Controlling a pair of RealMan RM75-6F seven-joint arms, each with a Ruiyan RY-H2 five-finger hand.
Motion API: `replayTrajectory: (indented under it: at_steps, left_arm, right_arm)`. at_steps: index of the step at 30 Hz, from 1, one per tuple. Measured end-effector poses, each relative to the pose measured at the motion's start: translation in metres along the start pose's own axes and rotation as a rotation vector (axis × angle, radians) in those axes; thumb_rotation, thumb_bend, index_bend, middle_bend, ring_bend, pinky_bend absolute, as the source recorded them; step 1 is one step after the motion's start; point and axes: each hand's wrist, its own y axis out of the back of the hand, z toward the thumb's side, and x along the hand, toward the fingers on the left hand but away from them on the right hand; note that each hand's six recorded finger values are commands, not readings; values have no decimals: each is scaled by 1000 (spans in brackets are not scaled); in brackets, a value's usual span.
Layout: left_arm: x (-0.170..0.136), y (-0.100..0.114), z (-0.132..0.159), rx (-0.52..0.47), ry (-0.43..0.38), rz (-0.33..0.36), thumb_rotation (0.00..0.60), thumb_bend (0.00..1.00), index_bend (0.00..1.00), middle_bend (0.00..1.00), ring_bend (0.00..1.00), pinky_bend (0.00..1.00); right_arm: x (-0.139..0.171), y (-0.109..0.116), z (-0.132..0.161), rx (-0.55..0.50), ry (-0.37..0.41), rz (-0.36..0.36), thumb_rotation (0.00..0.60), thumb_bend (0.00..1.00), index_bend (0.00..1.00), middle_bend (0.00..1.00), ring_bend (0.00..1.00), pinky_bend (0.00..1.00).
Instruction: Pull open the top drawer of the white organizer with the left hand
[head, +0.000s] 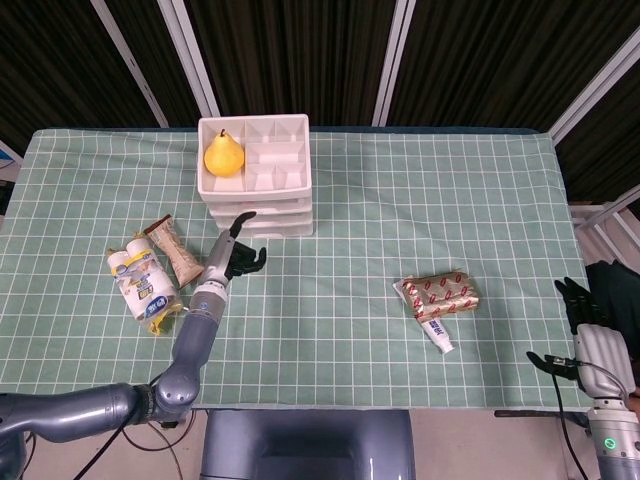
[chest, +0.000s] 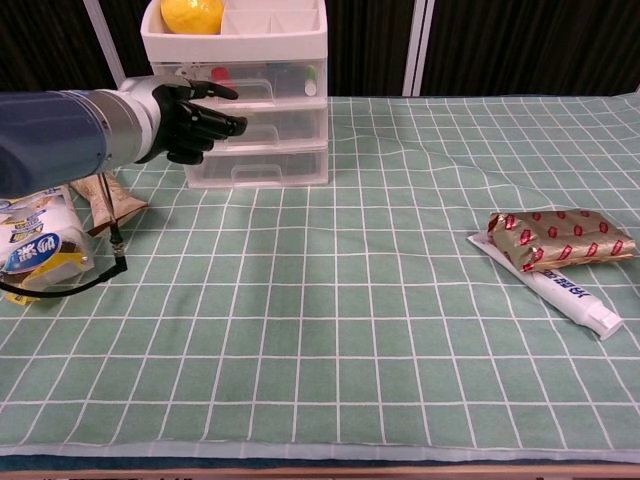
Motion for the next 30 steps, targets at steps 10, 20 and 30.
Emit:
replayTrajectory:
  at_steps: [10,20,30]
  left_arm:
    - [11,-17,3,-117,-15,-27,600,473,145,1000,1000,1000]
    - [16,-24,4,-166,-44,-29,600,473,149,1000,1000,1000]
    - [22,-22,6,-177,-44,-10,600,473,148,1000,1000,1000]
  right_arm:
    - [-1,0,-1,-8,-6,6,600,89,0,0,0,229]
    - [-1,-1,-1,-14,-11,9,600,88,0,0,0,229]
    - [-1,0,-2,-25,-17,10,600,88,0,0,0,229]
